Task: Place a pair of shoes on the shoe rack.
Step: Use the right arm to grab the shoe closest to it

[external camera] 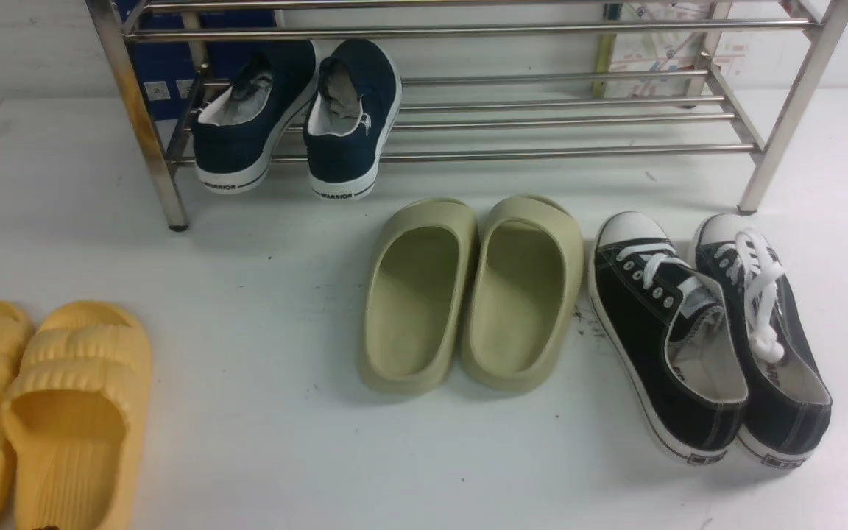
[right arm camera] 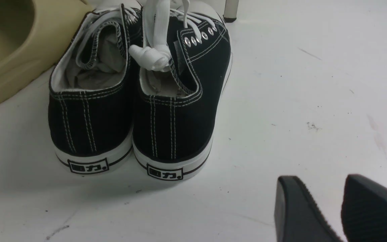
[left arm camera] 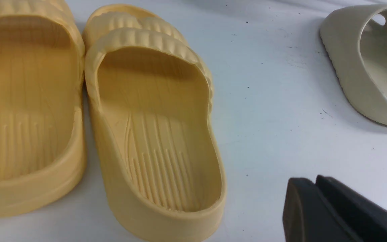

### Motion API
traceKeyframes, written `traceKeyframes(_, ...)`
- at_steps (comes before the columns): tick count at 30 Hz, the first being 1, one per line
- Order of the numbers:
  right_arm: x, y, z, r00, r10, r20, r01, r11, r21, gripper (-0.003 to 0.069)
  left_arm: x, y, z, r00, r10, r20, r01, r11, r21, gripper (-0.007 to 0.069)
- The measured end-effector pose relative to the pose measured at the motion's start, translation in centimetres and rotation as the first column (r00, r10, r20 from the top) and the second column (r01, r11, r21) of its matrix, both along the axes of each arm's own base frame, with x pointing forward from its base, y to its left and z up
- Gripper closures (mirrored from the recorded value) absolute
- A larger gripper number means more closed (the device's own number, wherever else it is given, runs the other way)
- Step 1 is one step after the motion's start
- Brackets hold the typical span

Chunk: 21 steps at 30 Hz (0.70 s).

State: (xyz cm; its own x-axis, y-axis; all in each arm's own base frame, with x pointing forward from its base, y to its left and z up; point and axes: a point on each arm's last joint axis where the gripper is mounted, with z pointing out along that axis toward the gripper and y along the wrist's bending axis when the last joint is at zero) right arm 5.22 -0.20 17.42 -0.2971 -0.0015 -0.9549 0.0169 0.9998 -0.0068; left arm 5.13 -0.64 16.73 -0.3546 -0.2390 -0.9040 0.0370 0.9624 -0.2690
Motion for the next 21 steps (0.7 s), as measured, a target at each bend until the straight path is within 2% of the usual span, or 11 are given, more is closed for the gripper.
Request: traceKeyframes(21,0.00,0.00,0.00,1.000,0.000,0.000,0.000,1.000,0.000,0.0413,0.00,0.00,0.00,1.000,0.000,0.000,0.000,1.000,-0.001,0.0553)
